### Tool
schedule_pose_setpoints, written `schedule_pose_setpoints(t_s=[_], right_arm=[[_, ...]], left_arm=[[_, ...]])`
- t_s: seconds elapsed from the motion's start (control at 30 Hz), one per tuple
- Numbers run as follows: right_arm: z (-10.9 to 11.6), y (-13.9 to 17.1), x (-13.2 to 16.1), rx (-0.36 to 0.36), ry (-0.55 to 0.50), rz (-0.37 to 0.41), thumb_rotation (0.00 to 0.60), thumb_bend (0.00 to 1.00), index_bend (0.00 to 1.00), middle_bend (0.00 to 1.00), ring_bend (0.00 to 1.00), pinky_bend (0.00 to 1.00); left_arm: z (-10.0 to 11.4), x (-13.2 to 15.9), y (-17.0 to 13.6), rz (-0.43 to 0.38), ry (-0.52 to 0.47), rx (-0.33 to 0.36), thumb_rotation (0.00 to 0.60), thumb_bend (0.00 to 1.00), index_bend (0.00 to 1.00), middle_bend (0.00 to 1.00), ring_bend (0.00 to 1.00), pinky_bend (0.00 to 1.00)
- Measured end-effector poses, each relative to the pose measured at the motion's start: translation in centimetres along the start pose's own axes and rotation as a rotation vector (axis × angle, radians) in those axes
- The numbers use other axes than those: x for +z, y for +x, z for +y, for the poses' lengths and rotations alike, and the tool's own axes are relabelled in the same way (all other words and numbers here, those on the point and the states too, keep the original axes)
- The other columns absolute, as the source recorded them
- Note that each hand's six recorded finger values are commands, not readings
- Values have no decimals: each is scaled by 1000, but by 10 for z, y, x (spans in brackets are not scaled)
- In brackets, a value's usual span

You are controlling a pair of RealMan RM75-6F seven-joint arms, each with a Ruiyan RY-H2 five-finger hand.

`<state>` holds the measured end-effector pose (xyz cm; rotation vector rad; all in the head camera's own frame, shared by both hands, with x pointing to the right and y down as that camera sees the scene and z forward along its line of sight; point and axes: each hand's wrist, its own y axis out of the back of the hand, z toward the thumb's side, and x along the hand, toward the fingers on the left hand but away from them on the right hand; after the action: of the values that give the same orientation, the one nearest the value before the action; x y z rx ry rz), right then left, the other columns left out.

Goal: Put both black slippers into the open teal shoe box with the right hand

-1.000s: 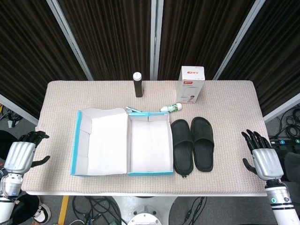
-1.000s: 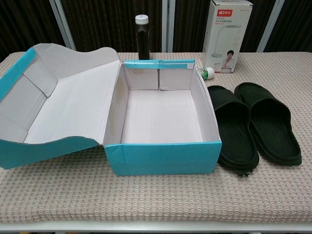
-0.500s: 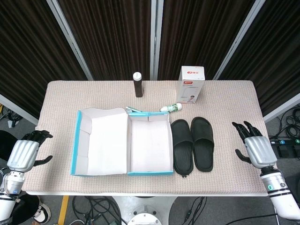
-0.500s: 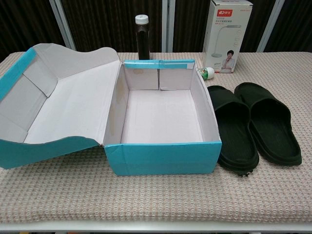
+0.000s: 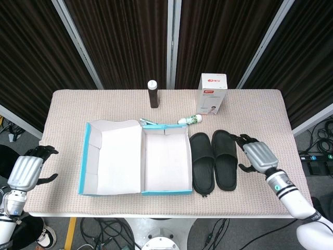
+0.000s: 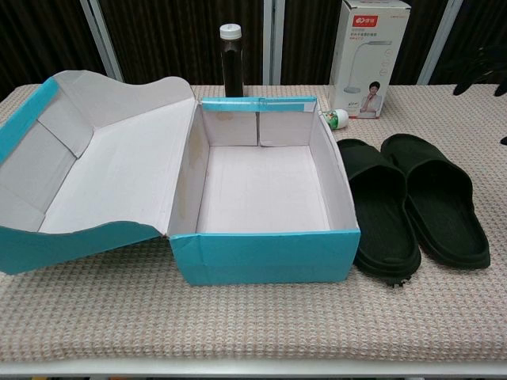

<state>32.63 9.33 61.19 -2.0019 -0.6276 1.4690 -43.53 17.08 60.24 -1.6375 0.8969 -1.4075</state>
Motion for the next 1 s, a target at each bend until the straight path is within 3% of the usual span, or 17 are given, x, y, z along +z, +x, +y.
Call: schedule_pose_setpoints(t_s=[0.17, 0.5, 1.0], right_arm=[[-4, -28, 19, 55, 4, 28, 600, 92, 44, 76, 0, 22], [-29, -71, 38, 164, -11, 3, 600, 88, 1, 52, 0, 0], [-46, -106, 57, 189, 35, -92, 600, 98, 0, 65, 0, 0]], left_arm=[[0, -1, 0, -4, -5, -8, 600, 134, 306, 253, 219, 323], [-5, -7, -2, -1, -17, -29, 600, 136, 307, 253, 219, 324], [-13, -20, 3, 9, -48, -72, 600, 135, 307, 258, 219, 324]])
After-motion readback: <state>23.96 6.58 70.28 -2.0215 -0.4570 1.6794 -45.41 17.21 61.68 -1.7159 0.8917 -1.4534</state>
